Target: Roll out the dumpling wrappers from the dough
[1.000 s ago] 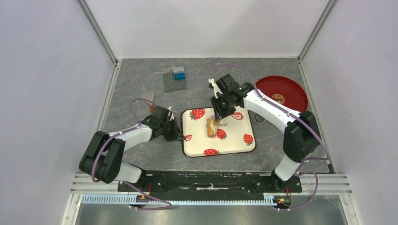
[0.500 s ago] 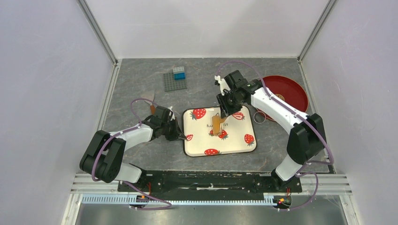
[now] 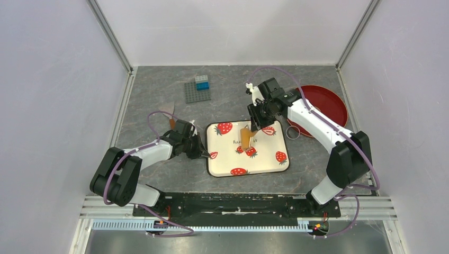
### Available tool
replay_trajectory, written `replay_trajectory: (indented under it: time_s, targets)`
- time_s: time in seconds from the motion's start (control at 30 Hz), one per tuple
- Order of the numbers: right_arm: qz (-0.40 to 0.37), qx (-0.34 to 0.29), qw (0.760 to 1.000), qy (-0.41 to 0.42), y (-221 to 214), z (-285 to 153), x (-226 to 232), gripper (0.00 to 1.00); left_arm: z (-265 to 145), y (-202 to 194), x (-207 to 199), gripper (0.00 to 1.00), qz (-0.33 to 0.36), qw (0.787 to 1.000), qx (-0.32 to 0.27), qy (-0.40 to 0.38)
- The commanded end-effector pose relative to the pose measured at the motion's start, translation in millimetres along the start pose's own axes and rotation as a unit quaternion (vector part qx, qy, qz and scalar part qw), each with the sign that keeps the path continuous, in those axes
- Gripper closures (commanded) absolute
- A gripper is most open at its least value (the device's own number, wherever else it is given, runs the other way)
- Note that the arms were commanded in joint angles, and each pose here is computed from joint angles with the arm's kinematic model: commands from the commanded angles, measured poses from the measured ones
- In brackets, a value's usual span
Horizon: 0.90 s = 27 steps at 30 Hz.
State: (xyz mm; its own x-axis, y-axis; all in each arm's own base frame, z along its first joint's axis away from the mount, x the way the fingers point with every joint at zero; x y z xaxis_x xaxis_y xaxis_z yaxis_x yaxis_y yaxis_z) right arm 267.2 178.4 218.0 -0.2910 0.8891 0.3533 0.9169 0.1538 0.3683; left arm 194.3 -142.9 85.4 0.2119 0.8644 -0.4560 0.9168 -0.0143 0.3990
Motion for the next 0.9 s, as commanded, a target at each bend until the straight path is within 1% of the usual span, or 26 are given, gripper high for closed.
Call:
replay_trajectory:
  time_s: [0.0,0.33,0.4,0.57,0.67,0.77,0.87]
  targets:
    - [-0.017,-0.032,0.999,0.028,1,-10,4,1.0,8,-34,26,0.98,0.007,0.993,0.07,0.092]
    - [-0.011,-0.034,0.999,0.037,-9,-3,0,1.0,8,-34,25,0.98,0.008,0.993,0.068,0.093]
    - [-0.009,-0.035,0.999,0.041,-11,-1,-1,1.0,7,-34,25,0.97,0.008,0.993,0.068,0.094]
    - [0.0,-0.022,0.999,0.036,-30,16,-12,1.0,4,-32,23,0.83,0.012,0.994,0.06,0.091]
    - [0.008,-0.011,1.0,0.029,-43,26,-21,1.0,-7,-25,19,0.76,0.026,0.994,0.04,0.102]
    - [0.012,-0.009,1.0,0.02,-51,28,-27,1.0,-28,-14,10,0.71,0.047,0.991,0.004,0.122]
    - [0.017,-0.017,1.0,0.012,-54,26,-30,1.0,-46,0,-9,0.66,0.056,0.992,-0.046,0.102]
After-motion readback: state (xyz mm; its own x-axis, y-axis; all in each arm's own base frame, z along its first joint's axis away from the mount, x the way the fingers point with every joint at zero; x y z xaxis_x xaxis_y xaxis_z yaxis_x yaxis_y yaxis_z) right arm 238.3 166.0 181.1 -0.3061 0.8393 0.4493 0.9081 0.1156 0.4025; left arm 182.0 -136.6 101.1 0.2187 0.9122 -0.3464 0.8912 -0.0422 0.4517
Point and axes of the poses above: each gripper's point midway between its finger pads, its own z axis out along the fingers, its own x axis along the line the jaws close on, y = z × x, the point moved 9 cm from there along -z, back along the fingers, and after that the axes turned 15 degrees about z, right-handed, at the moved point
